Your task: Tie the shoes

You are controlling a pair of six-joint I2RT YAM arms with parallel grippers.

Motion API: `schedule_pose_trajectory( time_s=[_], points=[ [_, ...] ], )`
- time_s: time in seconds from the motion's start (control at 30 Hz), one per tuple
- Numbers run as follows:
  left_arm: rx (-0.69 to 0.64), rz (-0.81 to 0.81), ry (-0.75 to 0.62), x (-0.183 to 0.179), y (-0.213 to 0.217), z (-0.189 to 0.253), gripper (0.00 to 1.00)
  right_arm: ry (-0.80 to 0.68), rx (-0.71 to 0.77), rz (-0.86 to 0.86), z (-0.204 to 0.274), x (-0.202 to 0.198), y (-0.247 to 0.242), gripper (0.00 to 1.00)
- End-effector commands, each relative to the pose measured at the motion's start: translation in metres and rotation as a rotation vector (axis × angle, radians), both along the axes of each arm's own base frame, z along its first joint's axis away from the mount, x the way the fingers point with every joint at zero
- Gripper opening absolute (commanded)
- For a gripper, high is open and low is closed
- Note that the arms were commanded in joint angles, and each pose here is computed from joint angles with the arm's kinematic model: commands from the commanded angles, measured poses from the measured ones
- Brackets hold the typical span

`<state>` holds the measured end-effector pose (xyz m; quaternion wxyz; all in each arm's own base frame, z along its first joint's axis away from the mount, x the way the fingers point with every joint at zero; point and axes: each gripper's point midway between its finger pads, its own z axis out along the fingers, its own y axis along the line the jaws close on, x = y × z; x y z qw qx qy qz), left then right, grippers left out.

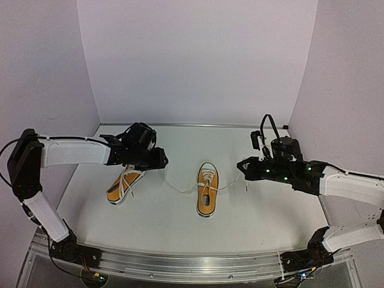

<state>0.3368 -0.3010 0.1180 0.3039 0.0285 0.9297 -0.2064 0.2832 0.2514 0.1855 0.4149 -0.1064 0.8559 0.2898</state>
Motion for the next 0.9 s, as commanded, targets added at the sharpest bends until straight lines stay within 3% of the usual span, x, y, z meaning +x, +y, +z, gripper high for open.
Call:
schedule_pose_trajectory(
  time_s=[0.0, 0.3, 0.7, 0.87],
  points=[
    [0.108, -0.045, 0.001, 0.008, -0.005, -0.015, 0.44, 0.007, -0.01, 0.014, 0.008, 0.004, -0.003, 0.0],
    [0.239, 0.018, 0.056, 0.039, 0.006, -0.056, 0.46, 0.02, -0.047, 0.016, 0.003, 0.008, -0.01, 0.0],
    [0.283, 0.075, 0.114, 0.067, 0.02, -0.098, 0.45, 0.02, -0.059, 0.014, 0.003, 0.02, -0.021, 0.0],
    [0.279, 0.055, 0.112, 0.076, 0.016, -0.109, 0.3, 0.008, -0.056, 0.009, 0.011, 0.029, -0.026, 0.0]
  ],
)
